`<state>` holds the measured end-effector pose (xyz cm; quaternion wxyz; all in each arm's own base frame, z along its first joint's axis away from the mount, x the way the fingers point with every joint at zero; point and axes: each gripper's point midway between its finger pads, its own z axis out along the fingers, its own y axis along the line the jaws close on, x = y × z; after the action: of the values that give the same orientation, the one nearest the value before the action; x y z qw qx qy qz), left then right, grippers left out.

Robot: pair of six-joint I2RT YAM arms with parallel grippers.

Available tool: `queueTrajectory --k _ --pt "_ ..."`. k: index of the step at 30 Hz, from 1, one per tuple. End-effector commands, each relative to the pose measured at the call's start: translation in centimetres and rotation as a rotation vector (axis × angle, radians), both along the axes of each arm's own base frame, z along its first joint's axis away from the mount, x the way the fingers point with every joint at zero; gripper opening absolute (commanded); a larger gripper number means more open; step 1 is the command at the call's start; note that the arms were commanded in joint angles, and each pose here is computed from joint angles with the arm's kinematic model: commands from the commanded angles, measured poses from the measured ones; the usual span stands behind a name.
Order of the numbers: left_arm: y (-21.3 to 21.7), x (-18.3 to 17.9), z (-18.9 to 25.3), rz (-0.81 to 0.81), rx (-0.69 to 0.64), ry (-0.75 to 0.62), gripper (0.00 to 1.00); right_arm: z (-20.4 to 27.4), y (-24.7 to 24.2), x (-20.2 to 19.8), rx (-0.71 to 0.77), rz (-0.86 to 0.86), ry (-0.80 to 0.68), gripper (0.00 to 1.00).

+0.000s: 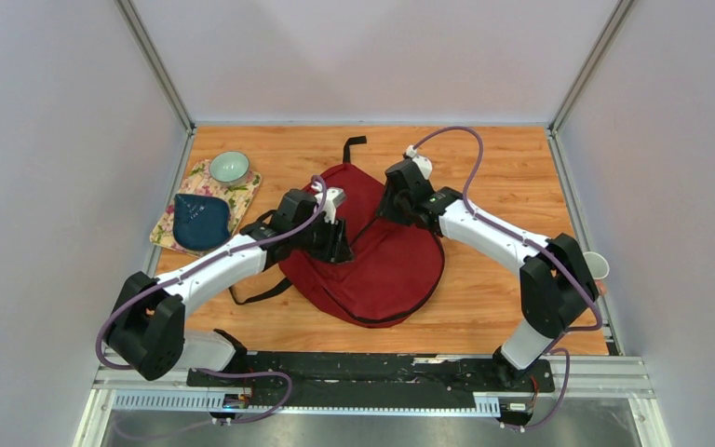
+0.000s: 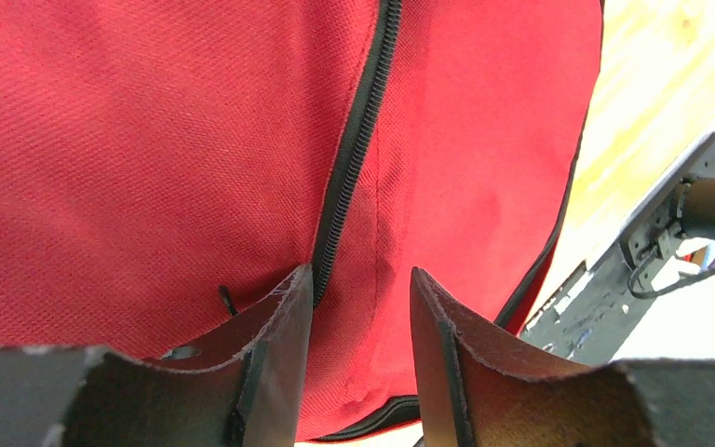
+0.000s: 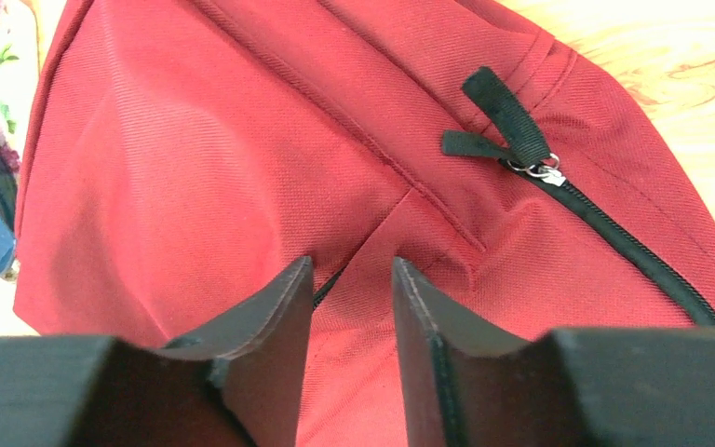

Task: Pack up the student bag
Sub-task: Adjust the student bag at the center of the board.

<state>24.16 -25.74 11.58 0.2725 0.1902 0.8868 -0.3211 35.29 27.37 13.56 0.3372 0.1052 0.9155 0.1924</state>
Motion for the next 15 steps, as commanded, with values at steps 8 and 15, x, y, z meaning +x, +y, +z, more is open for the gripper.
queueTrajectory --k 8,15 --pt "-0.2 -4.6 -0.9 -0.195 -0.029 0.105 0.32 -0.2 -2.1 0.1 -0.114 -0.013 -0.040 0.00" --pt "-1.0 -5.5 0.1 -0.271 -0.087 0.101 0.00 1.2 -2.7 0.5 -0.116 -0.018 -0.078 0.00"
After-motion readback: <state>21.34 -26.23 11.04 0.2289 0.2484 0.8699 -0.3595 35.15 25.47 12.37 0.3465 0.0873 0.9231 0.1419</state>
